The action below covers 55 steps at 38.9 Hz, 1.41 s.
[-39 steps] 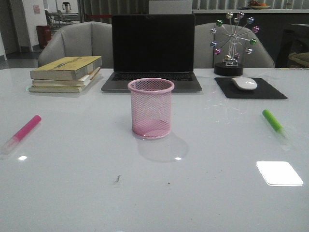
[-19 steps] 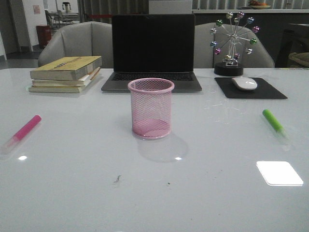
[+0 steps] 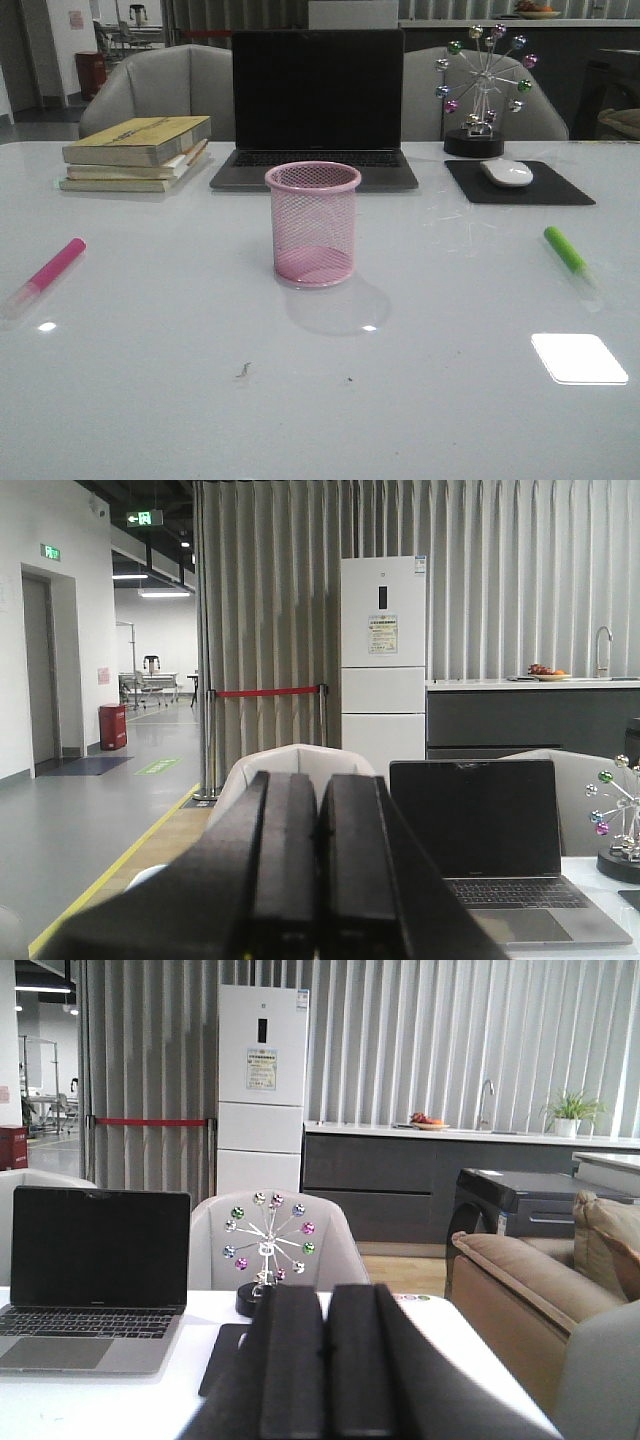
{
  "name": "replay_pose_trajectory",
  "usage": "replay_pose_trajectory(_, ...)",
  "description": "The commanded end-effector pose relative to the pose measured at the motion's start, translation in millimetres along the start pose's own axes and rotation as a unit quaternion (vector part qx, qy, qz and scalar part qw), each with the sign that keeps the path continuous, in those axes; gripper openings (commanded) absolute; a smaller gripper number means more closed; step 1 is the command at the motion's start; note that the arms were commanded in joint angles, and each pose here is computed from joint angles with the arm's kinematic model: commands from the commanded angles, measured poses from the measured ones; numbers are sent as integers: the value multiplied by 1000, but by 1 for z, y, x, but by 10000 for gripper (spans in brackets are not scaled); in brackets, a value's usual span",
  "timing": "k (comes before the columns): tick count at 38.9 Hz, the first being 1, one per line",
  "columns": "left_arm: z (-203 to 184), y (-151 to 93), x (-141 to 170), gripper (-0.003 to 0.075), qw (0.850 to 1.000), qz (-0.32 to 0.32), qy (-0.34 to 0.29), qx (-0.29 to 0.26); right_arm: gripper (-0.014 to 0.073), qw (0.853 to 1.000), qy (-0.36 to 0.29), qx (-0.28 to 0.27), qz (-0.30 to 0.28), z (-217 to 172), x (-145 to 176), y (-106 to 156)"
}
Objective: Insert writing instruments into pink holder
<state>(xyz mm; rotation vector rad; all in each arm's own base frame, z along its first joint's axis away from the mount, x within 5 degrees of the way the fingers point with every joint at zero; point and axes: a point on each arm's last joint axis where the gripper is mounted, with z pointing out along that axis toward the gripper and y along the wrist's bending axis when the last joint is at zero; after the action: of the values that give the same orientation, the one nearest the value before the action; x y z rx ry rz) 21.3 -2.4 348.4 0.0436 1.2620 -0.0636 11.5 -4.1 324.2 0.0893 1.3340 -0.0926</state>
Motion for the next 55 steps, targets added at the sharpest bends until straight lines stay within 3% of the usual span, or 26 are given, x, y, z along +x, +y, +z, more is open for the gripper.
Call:
replay_pose_trajectory(1, 15, 0, -26, 99, 999, -2, -32, 0, 32, 999, -52, -5, 6, -5, -20, 1)
replay_pose_trajectory(17, 61, 1, -53, 99, 1000, -2, -3, -1, 32, 1000, -14, -9, 22, 39, -64, 3)
replay_pose_trajectory(31, 97, 0, -20, 99, 993, -9, 121, 3, 32, 995, 92, -7, 24, 94, -50, 5)
replay_pose_trajectory(39, 106, 0, -2, 99, 981, -9, 194, 6, 32, 976, 215, -1, 33, 108, -22, 6)
replay_pose_trajectory(44, 109, -1, 8, 99, 972, -10, 234, 8, 32, 954, 298, 6, 30, 109, -4, 5)
replay_pose_trajectory(48, 113, -1, 13, 99, 968, -10, 252, 8, 32, 944, 330, 8, 29, 111, 4, 5)
replay_pose_trajectory(55, 118, -1, 28, 99, 951, -16, 308, 11, 32, 941, 336, 7, 35, 113, 6, 6)
